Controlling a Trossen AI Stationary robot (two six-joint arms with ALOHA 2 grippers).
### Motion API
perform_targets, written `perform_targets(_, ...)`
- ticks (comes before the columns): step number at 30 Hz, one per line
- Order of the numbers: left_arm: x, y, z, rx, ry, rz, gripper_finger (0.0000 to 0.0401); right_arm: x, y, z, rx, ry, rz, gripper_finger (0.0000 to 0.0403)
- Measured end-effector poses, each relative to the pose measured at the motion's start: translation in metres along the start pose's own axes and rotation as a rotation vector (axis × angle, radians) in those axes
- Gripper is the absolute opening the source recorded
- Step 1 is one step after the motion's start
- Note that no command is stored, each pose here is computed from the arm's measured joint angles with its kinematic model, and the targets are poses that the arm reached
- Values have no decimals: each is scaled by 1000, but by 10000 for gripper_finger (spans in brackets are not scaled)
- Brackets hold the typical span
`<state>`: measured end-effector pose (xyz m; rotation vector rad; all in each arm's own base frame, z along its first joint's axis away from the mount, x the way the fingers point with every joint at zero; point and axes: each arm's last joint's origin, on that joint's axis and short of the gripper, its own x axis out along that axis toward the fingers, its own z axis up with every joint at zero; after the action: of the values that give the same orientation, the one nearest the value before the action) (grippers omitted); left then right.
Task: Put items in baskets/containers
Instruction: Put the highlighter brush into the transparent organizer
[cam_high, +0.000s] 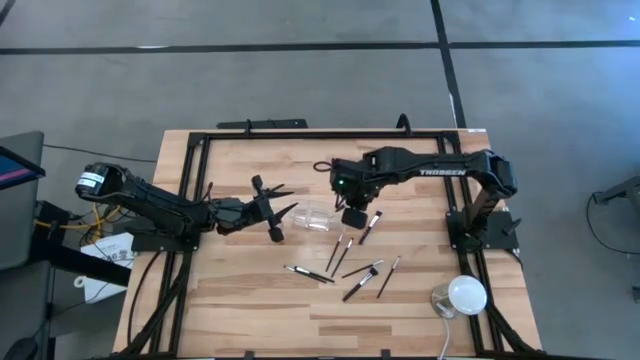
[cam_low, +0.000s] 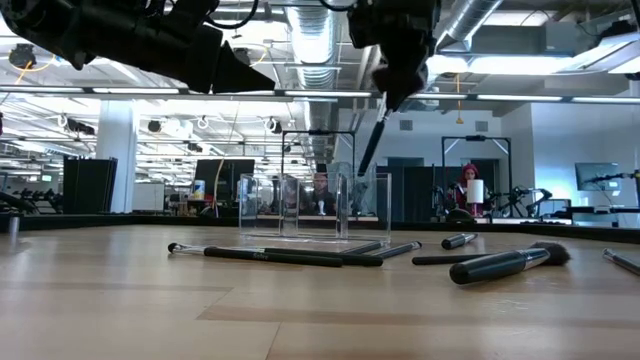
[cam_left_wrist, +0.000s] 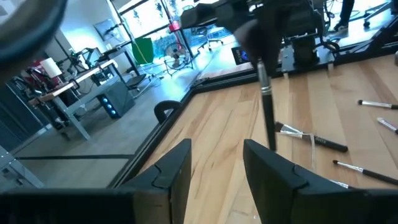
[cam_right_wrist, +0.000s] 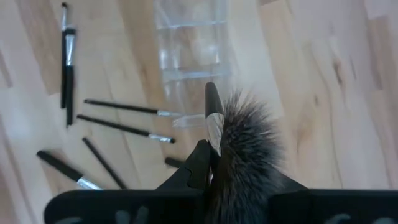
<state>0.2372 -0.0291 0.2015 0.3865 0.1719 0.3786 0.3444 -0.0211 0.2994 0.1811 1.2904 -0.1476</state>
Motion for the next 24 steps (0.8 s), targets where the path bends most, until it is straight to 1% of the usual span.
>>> perform_targets(5, 0, 0, 0, 0, 0, 0, 142, 0, 9, -1, -18, -7, 0, 28)
perform_targets(8, 0, 0, 0, -26, -6, -17, 142, 2, 11, 0, -13, -19, 3, 30)
perform_targets(10, 0, -1, 0, -42, -13, -37, 142, 12, 11, 1, -5, -39, 7, 29)
perform_targets(14, 0, -2, 1, -47, -22, -65, 142, 30, 9, -2, 20, 7, -19, 27)
perform_targets(17, 0, -2, 1, -51, -22, -65, 142, 44, 5, -7, 30, 63, -47, 31)
perform_targets(19, 0, -2, 1, -51, -21, -64, 142, 51, 1, -2, 38, 38, -49, 32)
perform_targets(21, 0, -2, 1, -51, -22, -64, 142, 56, -5, -2, 47, 53, -73, 31)
perform_targets(23, 0, -2, 0, -49, -21, -64, 142, 60, -11, 6, 40, 5, -71, 30)
perform_targets(24, 0, -2, 0, -48, -20, -64, 142, 62, -14, 6, 34, 11, -73, 31)
